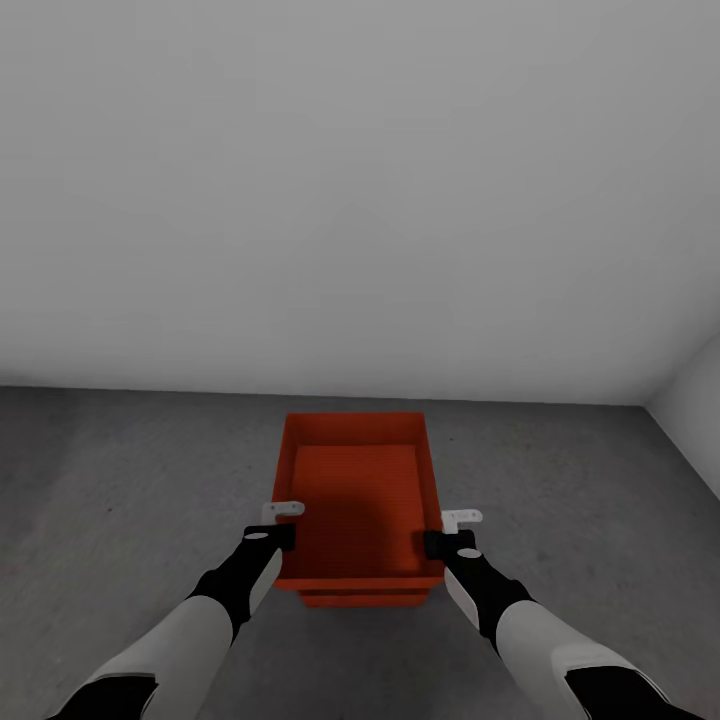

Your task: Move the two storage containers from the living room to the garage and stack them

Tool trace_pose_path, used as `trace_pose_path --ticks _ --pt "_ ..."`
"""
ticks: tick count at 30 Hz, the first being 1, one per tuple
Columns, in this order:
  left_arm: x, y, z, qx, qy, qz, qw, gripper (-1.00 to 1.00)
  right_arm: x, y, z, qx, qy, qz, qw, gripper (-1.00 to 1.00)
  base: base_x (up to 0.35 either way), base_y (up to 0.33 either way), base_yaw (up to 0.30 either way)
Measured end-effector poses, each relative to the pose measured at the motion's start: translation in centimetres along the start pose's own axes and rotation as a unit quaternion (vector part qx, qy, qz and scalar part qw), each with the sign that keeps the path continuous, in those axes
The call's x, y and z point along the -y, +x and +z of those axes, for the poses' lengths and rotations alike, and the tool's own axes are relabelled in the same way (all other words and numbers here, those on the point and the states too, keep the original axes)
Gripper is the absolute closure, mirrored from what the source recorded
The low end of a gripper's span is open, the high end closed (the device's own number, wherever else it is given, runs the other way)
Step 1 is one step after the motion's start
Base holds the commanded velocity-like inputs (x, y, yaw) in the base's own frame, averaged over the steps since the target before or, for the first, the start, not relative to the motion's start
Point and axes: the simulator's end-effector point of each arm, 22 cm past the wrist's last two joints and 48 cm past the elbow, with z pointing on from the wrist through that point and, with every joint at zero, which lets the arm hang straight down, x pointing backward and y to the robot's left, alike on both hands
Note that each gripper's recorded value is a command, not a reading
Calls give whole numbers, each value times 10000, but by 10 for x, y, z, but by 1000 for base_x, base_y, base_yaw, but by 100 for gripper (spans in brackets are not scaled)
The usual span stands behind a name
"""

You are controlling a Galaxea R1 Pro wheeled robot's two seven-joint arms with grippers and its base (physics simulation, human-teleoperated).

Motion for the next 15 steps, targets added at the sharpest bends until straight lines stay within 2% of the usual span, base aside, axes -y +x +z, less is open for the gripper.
trace_pose_path --ticks 15 --pt "1 3 5 -2 2 -5 10000 100 0 3 5 -1 0 -3 10000 100 0 0 0"
